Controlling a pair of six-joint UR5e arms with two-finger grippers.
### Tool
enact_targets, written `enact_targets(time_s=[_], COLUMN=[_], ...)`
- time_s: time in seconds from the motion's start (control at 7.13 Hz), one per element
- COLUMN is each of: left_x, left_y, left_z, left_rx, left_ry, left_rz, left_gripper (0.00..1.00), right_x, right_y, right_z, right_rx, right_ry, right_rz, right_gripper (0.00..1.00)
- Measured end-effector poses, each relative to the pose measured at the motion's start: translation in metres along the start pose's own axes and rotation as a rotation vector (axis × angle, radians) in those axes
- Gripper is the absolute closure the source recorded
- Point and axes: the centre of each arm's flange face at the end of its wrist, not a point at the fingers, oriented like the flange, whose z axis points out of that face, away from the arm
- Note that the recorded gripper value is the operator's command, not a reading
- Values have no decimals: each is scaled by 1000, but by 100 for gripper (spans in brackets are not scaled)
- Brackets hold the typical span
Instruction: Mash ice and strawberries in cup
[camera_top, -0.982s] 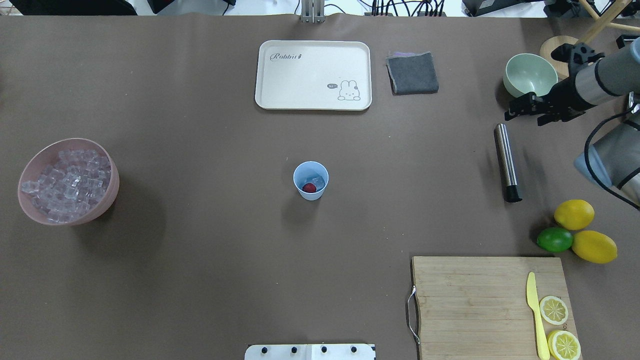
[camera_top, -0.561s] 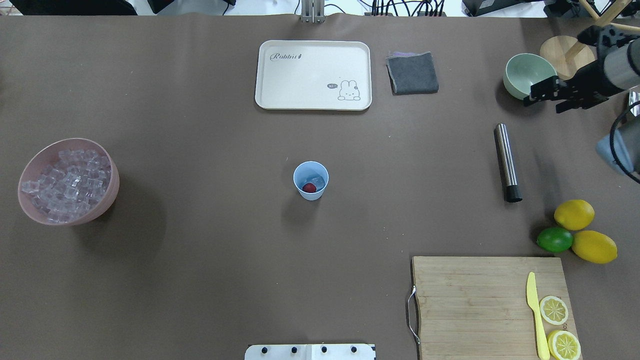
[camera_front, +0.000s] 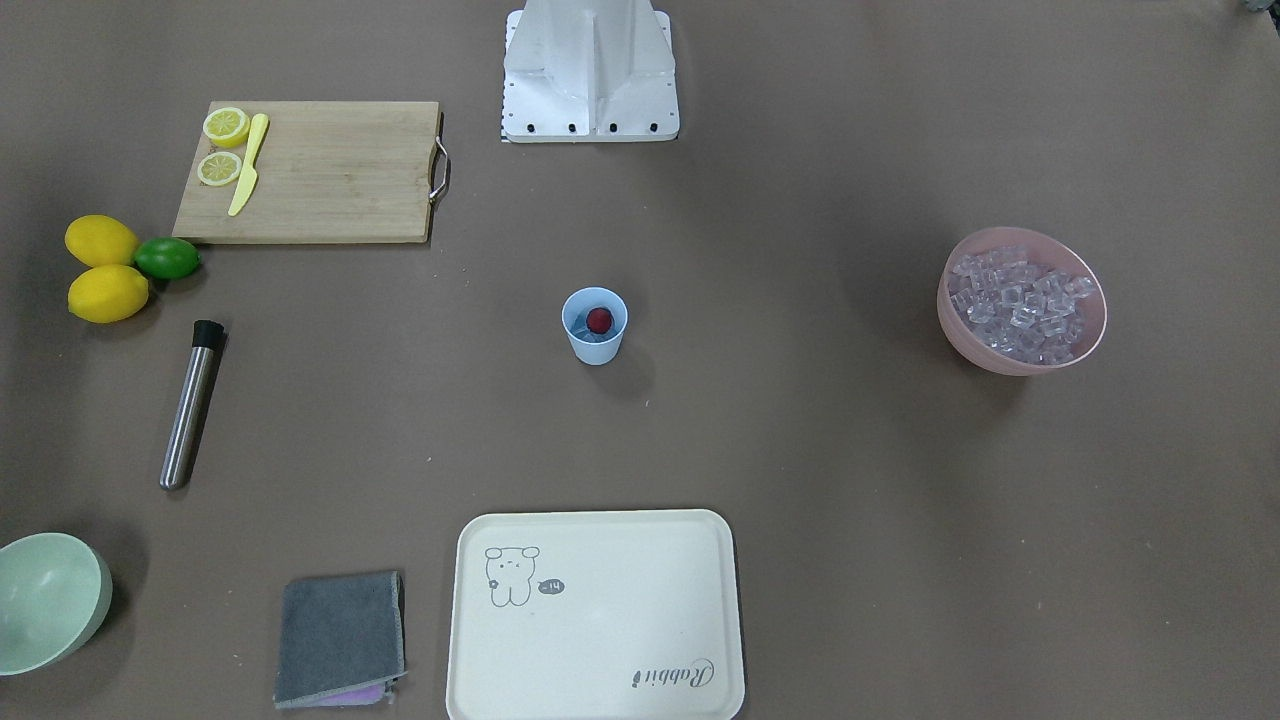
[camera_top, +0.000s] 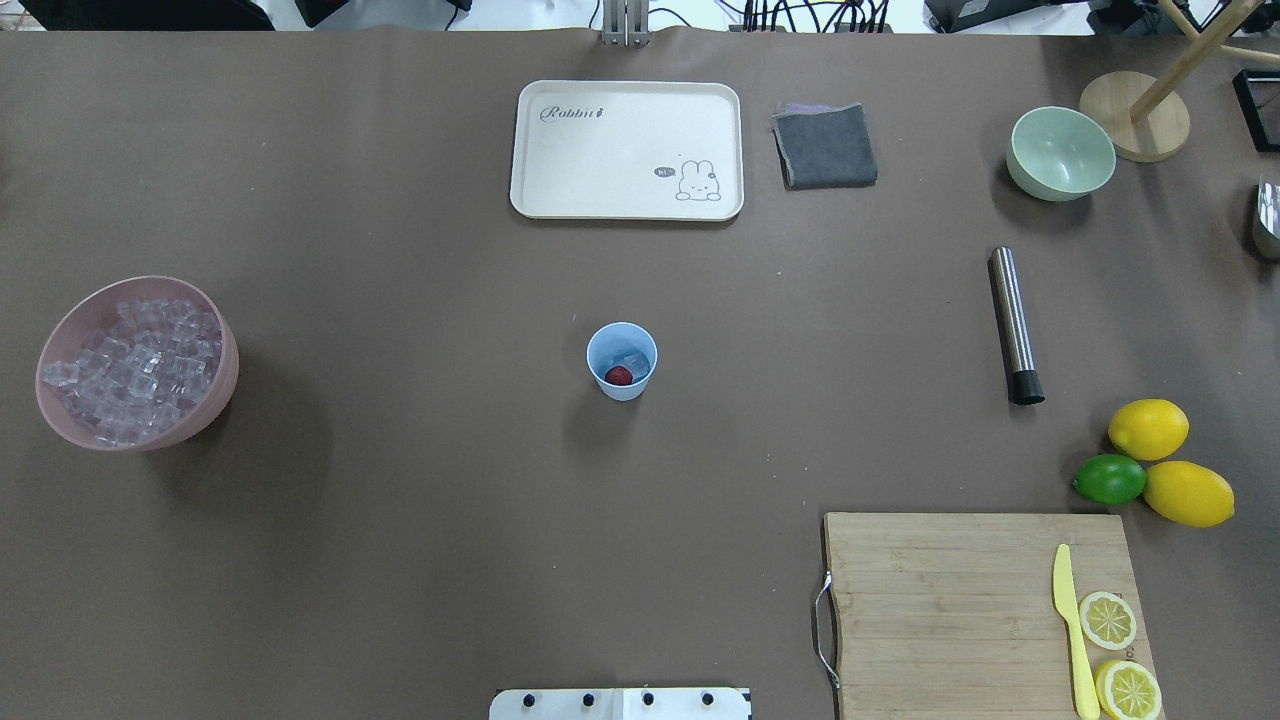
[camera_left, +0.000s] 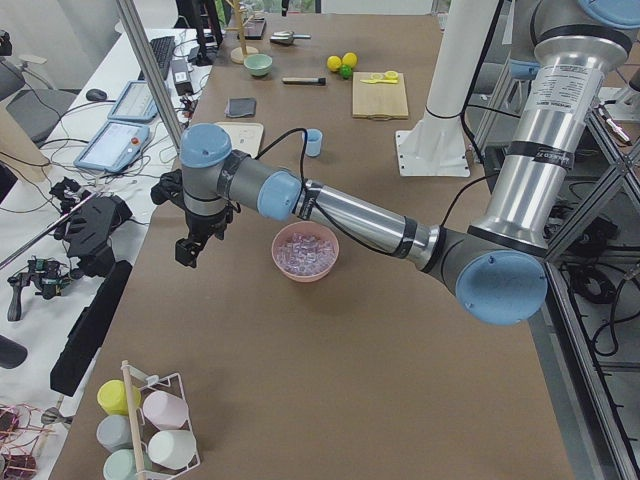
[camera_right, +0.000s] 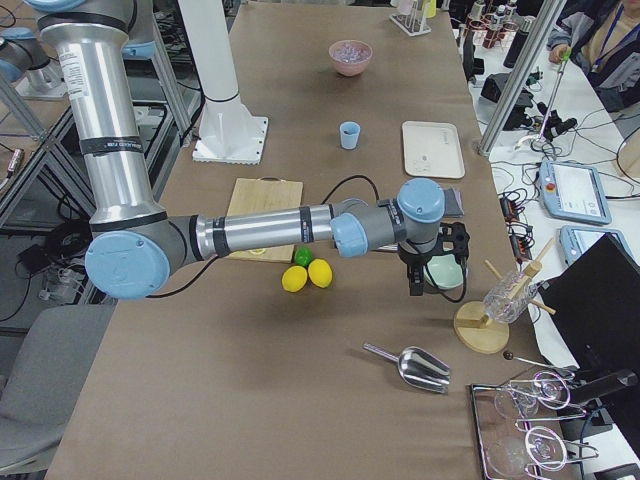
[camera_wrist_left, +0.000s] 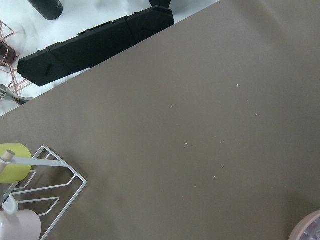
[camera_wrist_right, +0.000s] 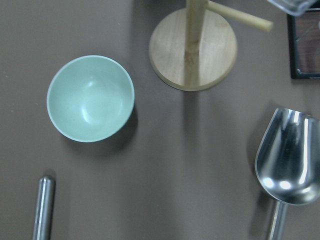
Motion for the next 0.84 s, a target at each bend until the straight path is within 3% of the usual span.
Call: enact_targets(time_s=[0.28, 0.42, 0.84], left_x=[-4, -4, -28], left_y=[-8, -12, 0], left_z=[-13, -16, -23], left_rx=[12, 5, -28], left_ry=[-12, -12, -16], left_rz=[-80, -122, -217], left_gripper=[3, 3, 3], right_x=[-8, -28, -65], right_y=[-6, -18, -30], right_z=[-20, -26, -22], right_rx=[-71, -88, -103], right_ry=[177, 207, 207], right_rz=[-48, -73, -125], right_gripper=[0, 0, 0])
